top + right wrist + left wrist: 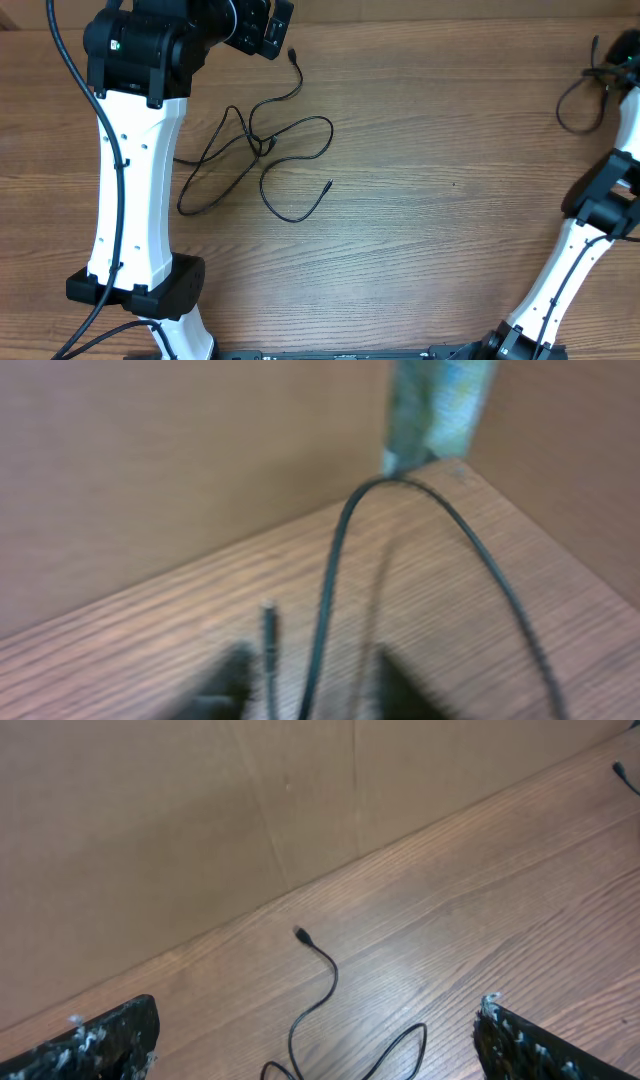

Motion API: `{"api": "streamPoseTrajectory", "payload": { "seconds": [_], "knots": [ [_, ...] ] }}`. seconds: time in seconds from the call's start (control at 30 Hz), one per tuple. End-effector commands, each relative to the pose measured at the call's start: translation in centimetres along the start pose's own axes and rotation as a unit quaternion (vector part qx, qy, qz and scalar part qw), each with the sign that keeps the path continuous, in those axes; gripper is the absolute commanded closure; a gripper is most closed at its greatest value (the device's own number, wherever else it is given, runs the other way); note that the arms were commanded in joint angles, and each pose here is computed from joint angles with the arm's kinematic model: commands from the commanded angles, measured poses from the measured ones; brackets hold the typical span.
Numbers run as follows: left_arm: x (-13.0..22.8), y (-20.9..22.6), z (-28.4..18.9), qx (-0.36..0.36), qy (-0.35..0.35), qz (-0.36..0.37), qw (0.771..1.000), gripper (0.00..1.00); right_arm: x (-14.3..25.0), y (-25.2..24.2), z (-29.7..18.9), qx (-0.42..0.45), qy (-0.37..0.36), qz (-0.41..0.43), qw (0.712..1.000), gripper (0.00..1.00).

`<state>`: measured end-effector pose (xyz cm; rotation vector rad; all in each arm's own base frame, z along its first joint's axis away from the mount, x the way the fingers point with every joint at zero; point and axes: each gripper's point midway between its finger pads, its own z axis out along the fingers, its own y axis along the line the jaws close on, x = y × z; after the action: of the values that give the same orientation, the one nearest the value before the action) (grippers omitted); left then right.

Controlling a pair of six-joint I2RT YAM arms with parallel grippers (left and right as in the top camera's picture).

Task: Untangle cables
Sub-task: 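Carry the held cable with the right gripper to the top-right corner and release, then return the right gripper to the center cables and grasp one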

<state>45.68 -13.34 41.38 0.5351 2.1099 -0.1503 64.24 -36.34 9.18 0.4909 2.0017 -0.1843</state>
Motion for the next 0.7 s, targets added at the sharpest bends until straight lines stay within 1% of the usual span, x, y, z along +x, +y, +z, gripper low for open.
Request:
{"api": "streamPoseTrajectory", "payload": {
  "seconds": [0.0,0.07,0.13,0.23,0.3,0.33,0.37,0.4,0.43,0.47,0.5,0.57,0.6,0.63,0.67],
  "knots": [
    [0.7,-0.6,0.9,0.015,0.015,0.009,1.000,0.00,0.8,1.5,0.6,0.006,0.005,-0.006,1.000,0.00],
    [0.6,-0.5,1.4,0.015,0.013,0.008,1.000,0.00,-0.3,2.3,-0.3,0.001,0.009,-0.006,1.000,0.00],
    [-0.2,-0.4,1.5,0.012,-0.002,-0.008,1.000,0.00,-1.7,3.0,-1.4,-0.002,0.011,-0.008,1.000,0.00],
    [-0.9,-0.3,1.5,0.009,-0.016,-0.014,1.000,0.00,-5.4,4.8,-4.7,-0.010,0.006,-0.013,1.000,0.00],
    [-0.9,-0.1,1.5,0.005,-0.015,-0.014,1.000,0.00,-8.6,6.8,-8.5,-0.020,0.006,-0.018,1.000,0.00],
    [-0.9,0.0,1.5,0.003,-0.015,-0.014,1.000,0.00,-9.5,7.7,-10.0,-0.027,0.009,-0.020,0.999,0.00],
    [-1.0,0.1,1.5,0.002,-0.017,-0.014,1.000,0.00,-10.9,9.9,-12.6,-0.057,0.014,-0.023,0.998,0.00],
    [-1.1,0.1,1.5,0.002,-0.019,-0.014,1.000,0.00,-11.5,11.3,-14.0,-0.084,0.017,-0.024,0.996,0.00],
    [-1.3,0.1,1.5,0.001,-0.025,-0.013,1.000,0.00,-12.2,15.0,-17.0,-0.161,0.027,-0.025,0.986,0.00],
    [-1.5,0.1,1.5,0.001,-0.027,-0.013,1.000,0.00,-12.5,17.3,-19.0,-0.214,0.034,-0.026,0.976,0.00],
    [-1.6,0.2,1.5,0.000,-0.030,-0.013,0.999,0.00,-12.7,22.6,-23.8,-0.331,0.049,-0.028,0.942,0.00],
    [-1.8,0.3,1.5,-0.004,-0.033,-0.013,0.999,0.00,-12.0,27.5,-28.4,-0.435,0.076,-0.028,0.897,0.00],
    [-1.8,0.6,1.5,-0.012,-0.034,-0.014,0.999,0.00,-11.2,29.7,-30.0,-0.473,0.093,-0.028,0.876,0.00],
    [-1.8,1.1,1.4,-0.025,-0.034,-0.019,0.999,0.00,-9.9,32.4,-31.7,-0.510,0.117,-0.030,0.852,0.00],
    [-1.8,2.5,1.3,-0.065,-0.034,-0.038,0.997,0.00,-7.5,36.0,-33.4,-0.535,0.146,-0.054,0.830,0.01]
  ]
}}
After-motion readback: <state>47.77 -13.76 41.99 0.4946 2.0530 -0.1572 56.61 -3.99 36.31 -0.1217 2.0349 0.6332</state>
